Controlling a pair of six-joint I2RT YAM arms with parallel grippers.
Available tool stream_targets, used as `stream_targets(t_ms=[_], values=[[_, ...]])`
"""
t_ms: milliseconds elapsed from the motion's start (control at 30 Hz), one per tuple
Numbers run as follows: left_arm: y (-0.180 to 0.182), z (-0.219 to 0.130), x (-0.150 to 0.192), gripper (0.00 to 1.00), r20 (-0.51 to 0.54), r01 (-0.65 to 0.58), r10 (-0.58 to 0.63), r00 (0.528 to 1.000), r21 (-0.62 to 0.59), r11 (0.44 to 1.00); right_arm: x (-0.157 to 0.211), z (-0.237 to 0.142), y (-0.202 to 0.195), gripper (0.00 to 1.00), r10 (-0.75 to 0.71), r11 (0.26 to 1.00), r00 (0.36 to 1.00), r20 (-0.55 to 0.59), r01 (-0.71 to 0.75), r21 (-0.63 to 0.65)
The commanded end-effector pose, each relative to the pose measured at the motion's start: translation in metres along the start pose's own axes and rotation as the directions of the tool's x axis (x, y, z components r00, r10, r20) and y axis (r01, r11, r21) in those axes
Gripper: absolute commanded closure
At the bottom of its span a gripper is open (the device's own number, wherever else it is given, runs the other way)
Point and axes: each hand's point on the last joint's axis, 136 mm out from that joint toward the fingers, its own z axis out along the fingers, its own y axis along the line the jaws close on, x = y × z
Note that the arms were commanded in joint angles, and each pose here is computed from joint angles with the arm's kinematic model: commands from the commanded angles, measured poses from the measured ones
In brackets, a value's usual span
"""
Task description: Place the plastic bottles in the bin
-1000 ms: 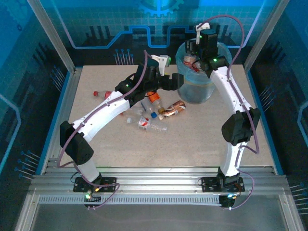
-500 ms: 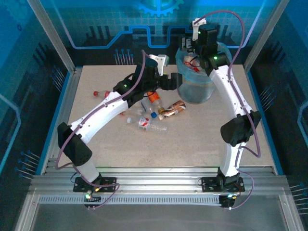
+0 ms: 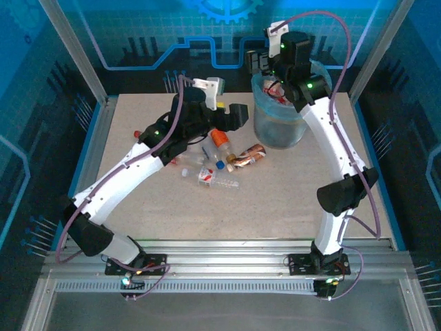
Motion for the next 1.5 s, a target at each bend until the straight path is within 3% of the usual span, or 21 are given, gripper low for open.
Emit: stream_targets(t_ms=[0, 267, 433, 700, 900, 1133, 1333, 1467], values=[[0.005, -0.006, 0.002, 0.12, 0.006, 0.000, 0.000, 1.000, -0.027, 1.000, -0.015, -0.017, -0.004, 0.06, -0.021, 1.000, 1.000, 0.024, 0.021, 0.007], [0.011, -0.009, 0.009, 0.12, 0.012, 0.008, -0.007, 1.000, -0.042, 0.999, -0.016, -0.018, -0.010, 0.05, -0.010, 1.000, 1.000, -0.003, 0.009, -0.019], [0.022, -0.014, 0.017, 0.12, 0.002, -0.007, 0.007, 1.000, -0.078, 0.997, -0.006, -0.027, 0.013, 0.09, -0.011, 0.992, 0.998, -0.058, 0.003, -0.129], [0.081, -0.053, 0.052, 0.11, -0.007, 0.012, -0.015, 1.000, -0.273, 0.962, 0.042, -0.059, 0.099, 0.12, -0.141, 0.922, 0.977, -0.159, 0.071, -0.380], [0.135, -0.100, 0.095, 0.11, -0.001, 0.073, -0.082, 0.997, -0.445, 0.892, 0.120, -0.081, 0.176, 0.14, -0.306, 0.790, 0.934, -0.185, 0.140, -0.596], [0.185, -0.150, 0.155, 0.09, -0.006, 0.133, -0.171, 0.985, -0.600, 0.789, 0.221, -0.104, 0.237, 0.16, -0.495, 0.610, 0.828, -0.263, 0.116, -0.784], [0.217, -0.191, 0.179, 0.08, 0.059, 0.167, -0.177, 0.982, -0.704, 0.691, 0.269, -0.103, 0.280, 0.20, -0.644, 0.558, 0.691, -0.328, 0.132, -0.819], [0.231, -0.210, 0.187, 0.08, 0.096, 0.175, -0.156, 0.983, -0.744, 0.644, 0.289, -0.098, 0.305, 0.28, -0.704, 0.535, 0.619, -0.349, 0.138, -0.833]])
